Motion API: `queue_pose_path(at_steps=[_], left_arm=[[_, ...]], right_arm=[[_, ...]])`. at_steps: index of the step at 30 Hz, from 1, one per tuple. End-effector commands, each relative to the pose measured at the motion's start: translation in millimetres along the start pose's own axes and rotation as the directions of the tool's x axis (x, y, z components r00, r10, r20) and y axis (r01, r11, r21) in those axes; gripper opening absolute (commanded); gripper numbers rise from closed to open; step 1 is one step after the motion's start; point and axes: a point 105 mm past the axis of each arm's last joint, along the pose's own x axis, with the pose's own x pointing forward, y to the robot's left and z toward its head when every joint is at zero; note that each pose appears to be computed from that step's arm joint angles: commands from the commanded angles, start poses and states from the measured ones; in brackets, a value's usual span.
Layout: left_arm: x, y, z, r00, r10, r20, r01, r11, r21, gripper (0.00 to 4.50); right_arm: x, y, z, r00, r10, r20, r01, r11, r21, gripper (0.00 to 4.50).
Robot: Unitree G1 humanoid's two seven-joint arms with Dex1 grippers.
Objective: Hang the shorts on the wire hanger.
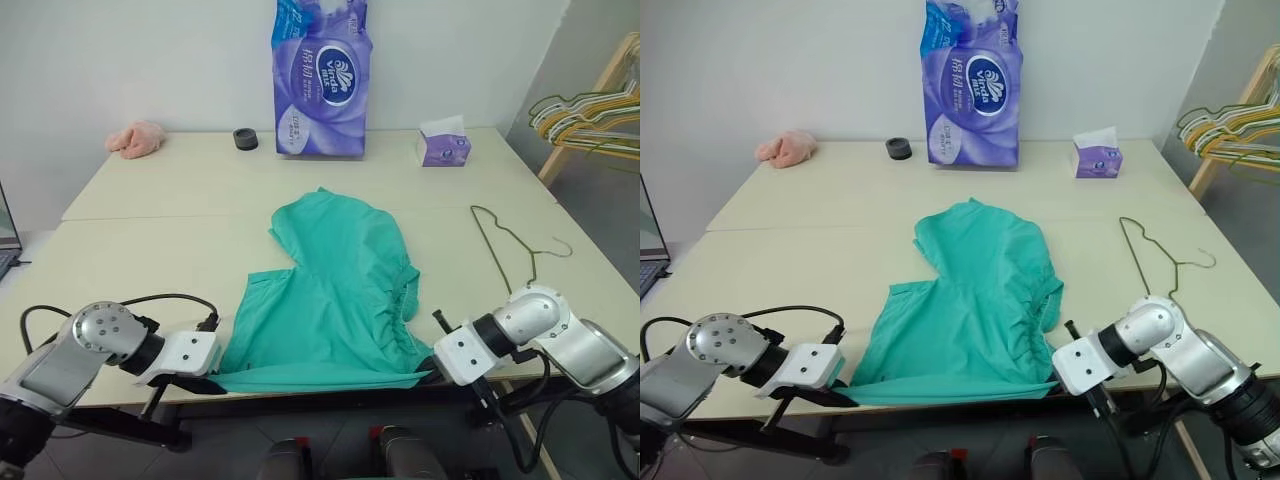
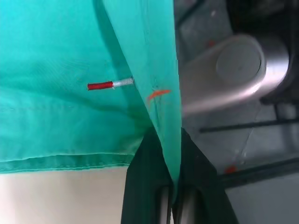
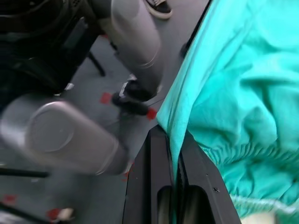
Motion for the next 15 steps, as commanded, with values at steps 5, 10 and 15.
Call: queue_pose_path(at_steps=[5,10,15], left_arm=[[-45,162,44,0.837,0.547,0.014,-0.547,0.835,0.062,0.01],[-288,224,209,-0.274,0.912,0.305,-0.904,-0.352,0.241,0.01],[-341,179,258,-0.389,0.74,0.548,-0.591,-0.657,0.468,0.01]], right_arm=[[-102,-158,-39,0.803,-0.521,-0.29,0.541,0.841,-0.012,0.0],[-256,-263,117,-0.06,-0.992,0.115,0.828,-0.114,-0.548,0.0],[-290,-242,160,-0.222,-0.883,0.413,0.746,-0.427,-0.511,0.0]])
